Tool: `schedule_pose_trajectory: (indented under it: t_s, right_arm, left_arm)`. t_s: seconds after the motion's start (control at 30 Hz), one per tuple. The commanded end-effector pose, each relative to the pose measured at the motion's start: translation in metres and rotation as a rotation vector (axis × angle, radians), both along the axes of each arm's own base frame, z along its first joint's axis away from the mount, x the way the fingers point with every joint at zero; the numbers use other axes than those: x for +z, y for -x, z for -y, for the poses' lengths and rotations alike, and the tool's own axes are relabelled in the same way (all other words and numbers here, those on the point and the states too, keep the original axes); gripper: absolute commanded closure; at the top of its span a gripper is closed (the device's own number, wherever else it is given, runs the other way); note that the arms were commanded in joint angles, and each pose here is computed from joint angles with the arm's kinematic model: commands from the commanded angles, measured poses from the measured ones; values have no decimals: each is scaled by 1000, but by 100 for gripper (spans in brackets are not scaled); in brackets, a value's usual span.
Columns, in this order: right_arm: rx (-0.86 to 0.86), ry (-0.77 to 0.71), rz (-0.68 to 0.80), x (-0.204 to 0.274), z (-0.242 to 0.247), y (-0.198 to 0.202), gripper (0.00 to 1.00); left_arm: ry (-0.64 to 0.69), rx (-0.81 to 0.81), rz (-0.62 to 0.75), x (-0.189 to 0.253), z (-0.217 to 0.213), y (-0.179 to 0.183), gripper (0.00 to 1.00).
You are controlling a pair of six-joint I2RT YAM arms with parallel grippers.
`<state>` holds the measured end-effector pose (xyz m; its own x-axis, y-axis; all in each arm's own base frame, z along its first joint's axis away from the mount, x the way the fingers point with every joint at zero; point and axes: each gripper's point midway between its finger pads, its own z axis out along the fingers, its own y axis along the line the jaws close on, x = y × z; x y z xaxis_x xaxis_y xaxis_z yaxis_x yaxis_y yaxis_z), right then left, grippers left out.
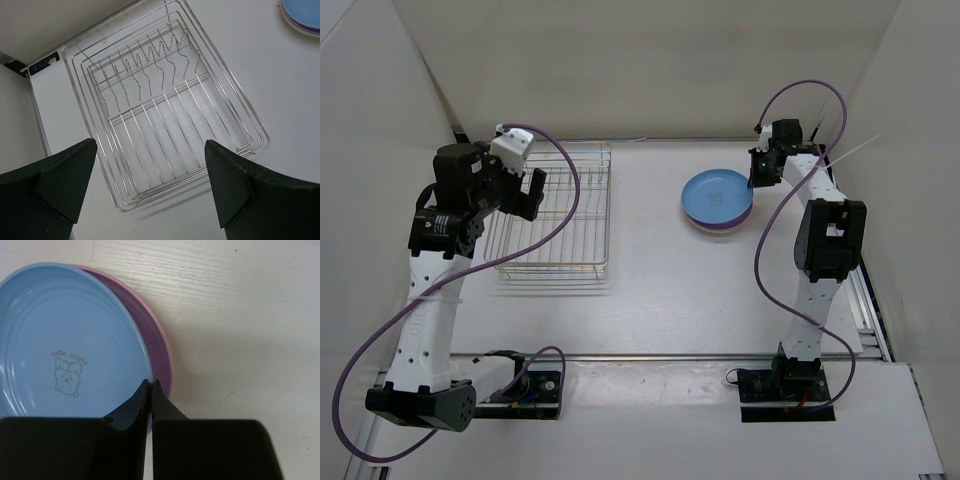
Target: Unload the plates from the dish rack
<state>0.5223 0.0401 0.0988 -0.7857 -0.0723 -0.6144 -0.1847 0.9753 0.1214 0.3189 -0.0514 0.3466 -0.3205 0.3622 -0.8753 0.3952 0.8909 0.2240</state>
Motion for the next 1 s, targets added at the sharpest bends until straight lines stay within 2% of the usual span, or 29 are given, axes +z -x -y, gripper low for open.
schedule_pose_trajectory:
  t_s: [0.0,0.17,0.27,0.3,0.37,0.43,0.53,0.57,0.6,0.63,0.77,0.8,0.83,0.9,0.93,0.97]
  right_arm:
    - [4,8,28,0,3,-5,99]
    - [5,7,10,-4,2,-1,95]
    - [5,7,9,-4,2,-1,87]
    - [5,7,9,-4,2,-1,78]
    - [5,7,19,0,2,-1,74]
    - [5,7,29,6,2,-1,59]
    - [11,-1,40,11,1,-1,50]
    - [4,-6,38,11,0,-1,45]
    - [4,-6,40,16,0,1,34]
    - [2,-19,47,20,-2,1,31]
    - [2,-33,63,33,-4,4,25]
    - [-3,-27,100,50,-2,3,21]
    - [-3,-27,102,55,-2,5,21]
    - [-21,-34,134,76,2,9,19]
    - [-31,-48,135,84,5,13,14]
    - [-24,-56,135,90,4,17,14]
  left_arm:
    - [25,-29,14,6,5,7,0]
    - [30,-38,13,8,7,9,0]
    - [34,-40,4,7,6,11,0]
    - [40,-51,3,7,8,11,0]
    - [40,-51,3,7,8,11,0]
    - [43,-59,-6,5,10,13,0]
    - [48,-69,-7,5,11,13,0]
    - [48,-69,-7,5,11,13,0]
    - [48,-69,-7,5,11,13,0]
    - [48,-69,-7,5,11,13,0]
    - [48,-58,3,8,8,15,0]
    - [49,-47,14,11,4,17,0]
    - [51,-32,11,8,2,15,0]
    - [77,37,43,13,-8,13,0]
    - [80,81,44,10,-16,10,0]
    - [93,105,54,11,-20,10,0]
